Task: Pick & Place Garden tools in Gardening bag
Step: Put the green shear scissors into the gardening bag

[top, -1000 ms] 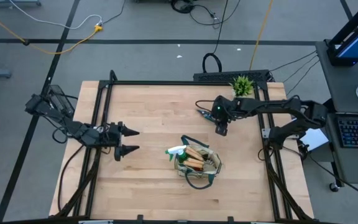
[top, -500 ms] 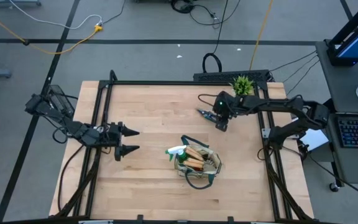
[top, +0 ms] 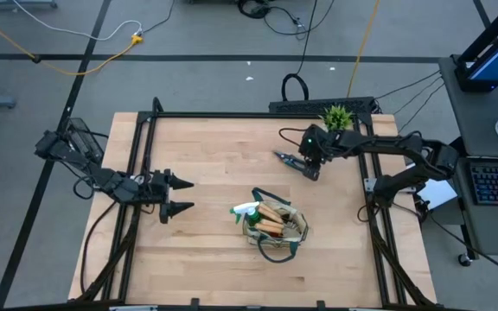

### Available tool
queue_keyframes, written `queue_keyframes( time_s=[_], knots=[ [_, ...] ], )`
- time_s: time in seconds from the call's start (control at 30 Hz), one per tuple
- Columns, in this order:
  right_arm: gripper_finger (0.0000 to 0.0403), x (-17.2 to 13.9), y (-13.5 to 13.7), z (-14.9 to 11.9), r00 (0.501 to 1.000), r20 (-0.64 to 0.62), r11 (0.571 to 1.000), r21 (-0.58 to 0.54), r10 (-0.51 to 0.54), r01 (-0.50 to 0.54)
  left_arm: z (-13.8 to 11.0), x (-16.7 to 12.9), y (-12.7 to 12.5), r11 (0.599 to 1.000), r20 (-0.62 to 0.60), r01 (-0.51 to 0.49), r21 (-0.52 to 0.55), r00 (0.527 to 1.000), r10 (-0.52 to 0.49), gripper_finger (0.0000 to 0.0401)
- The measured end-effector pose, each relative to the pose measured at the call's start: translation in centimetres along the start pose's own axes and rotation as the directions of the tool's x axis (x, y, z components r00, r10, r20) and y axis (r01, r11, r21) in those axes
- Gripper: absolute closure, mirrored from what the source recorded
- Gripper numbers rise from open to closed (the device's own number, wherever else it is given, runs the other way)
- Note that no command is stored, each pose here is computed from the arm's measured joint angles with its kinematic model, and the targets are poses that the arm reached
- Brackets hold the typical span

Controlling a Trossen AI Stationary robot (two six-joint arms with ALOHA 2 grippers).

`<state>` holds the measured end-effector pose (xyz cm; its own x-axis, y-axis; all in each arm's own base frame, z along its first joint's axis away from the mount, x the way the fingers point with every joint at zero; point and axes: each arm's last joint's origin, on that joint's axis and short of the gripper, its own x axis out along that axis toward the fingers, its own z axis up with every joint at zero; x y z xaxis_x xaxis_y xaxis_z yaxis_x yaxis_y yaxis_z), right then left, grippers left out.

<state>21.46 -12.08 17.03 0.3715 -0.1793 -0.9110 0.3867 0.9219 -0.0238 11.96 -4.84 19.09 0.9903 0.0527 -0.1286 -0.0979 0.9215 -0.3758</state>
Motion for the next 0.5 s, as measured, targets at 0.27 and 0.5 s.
queue_keyframes(
  time_s=[0.27, 0.5],
  knots=[
    [0.0241, 1.2, 0.1, -1.5, 1.0, -0.001, 1.0, 0.025, 0.0, 0.0, 0.0, 0.0, 0.0, 1.0, 0.0, -0.002, -0.006, 1.0, 0.002, 0.0027],
    [0.0241, 1.9, 0.1, -2.0, 0.999, 0.04, 1.0, 0.025, -0.012, 0.011, 0.2, 0.1, 0.3, 0.999, 0.012, -0.024, -0.025, 1.0, 0.024, 0.0027]
  ],
)
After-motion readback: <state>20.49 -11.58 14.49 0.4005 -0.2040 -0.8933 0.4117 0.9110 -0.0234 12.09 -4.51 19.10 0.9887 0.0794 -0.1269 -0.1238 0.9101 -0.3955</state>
